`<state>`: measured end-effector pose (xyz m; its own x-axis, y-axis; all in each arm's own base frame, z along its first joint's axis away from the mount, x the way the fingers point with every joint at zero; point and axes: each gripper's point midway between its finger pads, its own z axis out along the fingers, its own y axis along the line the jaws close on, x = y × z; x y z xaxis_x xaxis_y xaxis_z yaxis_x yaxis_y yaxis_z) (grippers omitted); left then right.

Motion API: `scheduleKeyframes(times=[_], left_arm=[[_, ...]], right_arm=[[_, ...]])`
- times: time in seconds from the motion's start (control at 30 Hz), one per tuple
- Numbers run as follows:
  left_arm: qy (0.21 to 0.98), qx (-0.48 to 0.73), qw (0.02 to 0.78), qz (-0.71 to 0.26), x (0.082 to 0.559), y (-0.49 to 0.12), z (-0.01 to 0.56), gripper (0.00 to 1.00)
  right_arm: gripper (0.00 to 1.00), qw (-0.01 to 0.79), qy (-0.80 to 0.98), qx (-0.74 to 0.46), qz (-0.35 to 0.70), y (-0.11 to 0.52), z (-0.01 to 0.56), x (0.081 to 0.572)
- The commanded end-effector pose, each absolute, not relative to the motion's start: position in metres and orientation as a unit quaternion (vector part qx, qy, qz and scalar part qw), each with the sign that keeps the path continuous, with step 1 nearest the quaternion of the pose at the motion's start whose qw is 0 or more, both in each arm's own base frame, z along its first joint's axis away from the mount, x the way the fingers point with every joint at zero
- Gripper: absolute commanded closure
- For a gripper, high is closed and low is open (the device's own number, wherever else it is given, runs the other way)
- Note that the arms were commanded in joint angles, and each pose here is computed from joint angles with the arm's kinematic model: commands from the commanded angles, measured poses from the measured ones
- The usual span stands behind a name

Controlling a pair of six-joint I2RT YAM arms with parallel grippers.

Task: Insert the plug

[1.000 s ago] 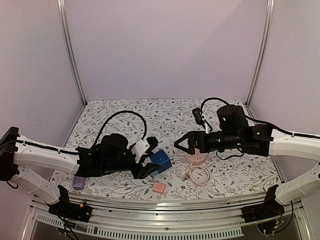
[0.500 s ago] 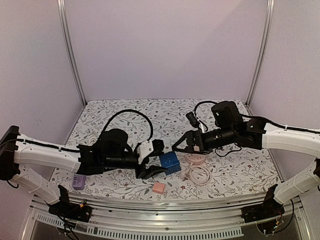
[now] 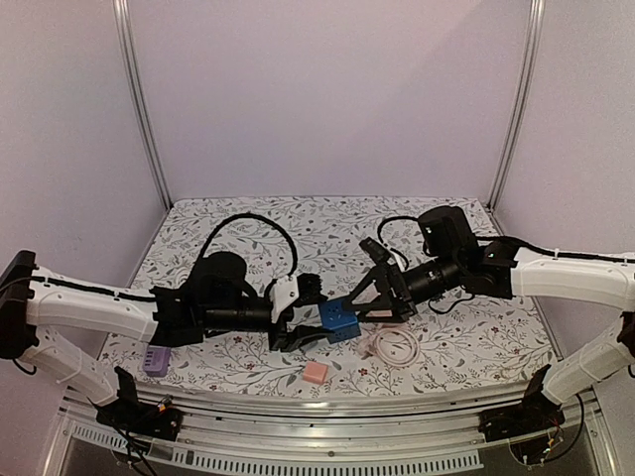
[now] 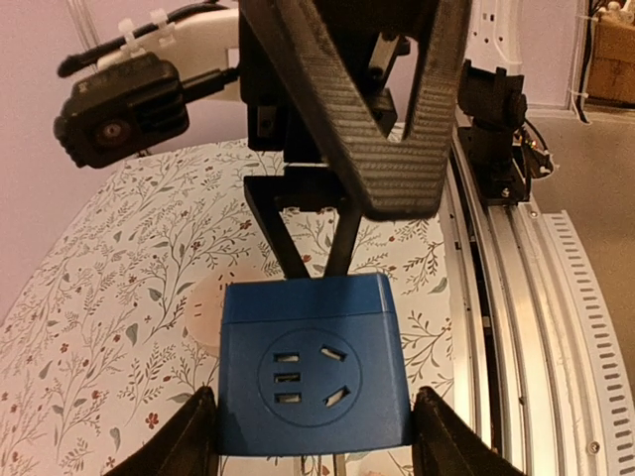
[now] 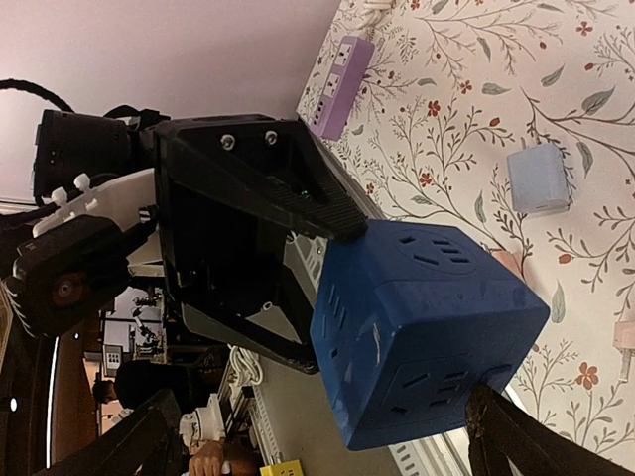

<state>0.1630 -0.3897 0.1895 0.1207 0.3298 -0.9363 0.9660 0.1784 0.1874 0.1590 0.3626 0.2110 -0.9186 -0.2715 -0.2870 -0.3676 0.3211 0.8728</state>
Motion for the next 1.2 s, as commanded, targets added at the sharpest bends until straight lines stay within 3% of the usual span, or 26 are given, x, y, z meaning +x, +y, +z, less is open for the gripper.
scheduleKeyframes(times=[0.0, 0.33, 0.6, 1.17], left_arm=[[0.552, 0.551, 0.532, -0.329, 0.163, -0.387, 0.211, 1.00], [0.544, 0.548, 0.543, -0.331, 0.159, -0.378, 0.217, 1.00], [0.535, 0.544, 0.550, -0.339, 0.159, -0.380, 0.223, 1.00], [0.526, 0.534, 0.564, -0.347, 0.161, -0.383, 0.234, 1.00]], right_arm=[[0.01, 0.014, 0.810, -0.183, 0.556, 0.362, 0.203, 0.158], [0.01, 0.020, 0.818, -0.153, 0.553, 0.351, 0.198, 0.171], [0.01, -0.016, 0.777, -0.173, 0.605, 0.362, 0.212, 0.161], [0.02, -0.055, 0.774, -0.153, 0.612, 0.364, 0.204, 0.157]])
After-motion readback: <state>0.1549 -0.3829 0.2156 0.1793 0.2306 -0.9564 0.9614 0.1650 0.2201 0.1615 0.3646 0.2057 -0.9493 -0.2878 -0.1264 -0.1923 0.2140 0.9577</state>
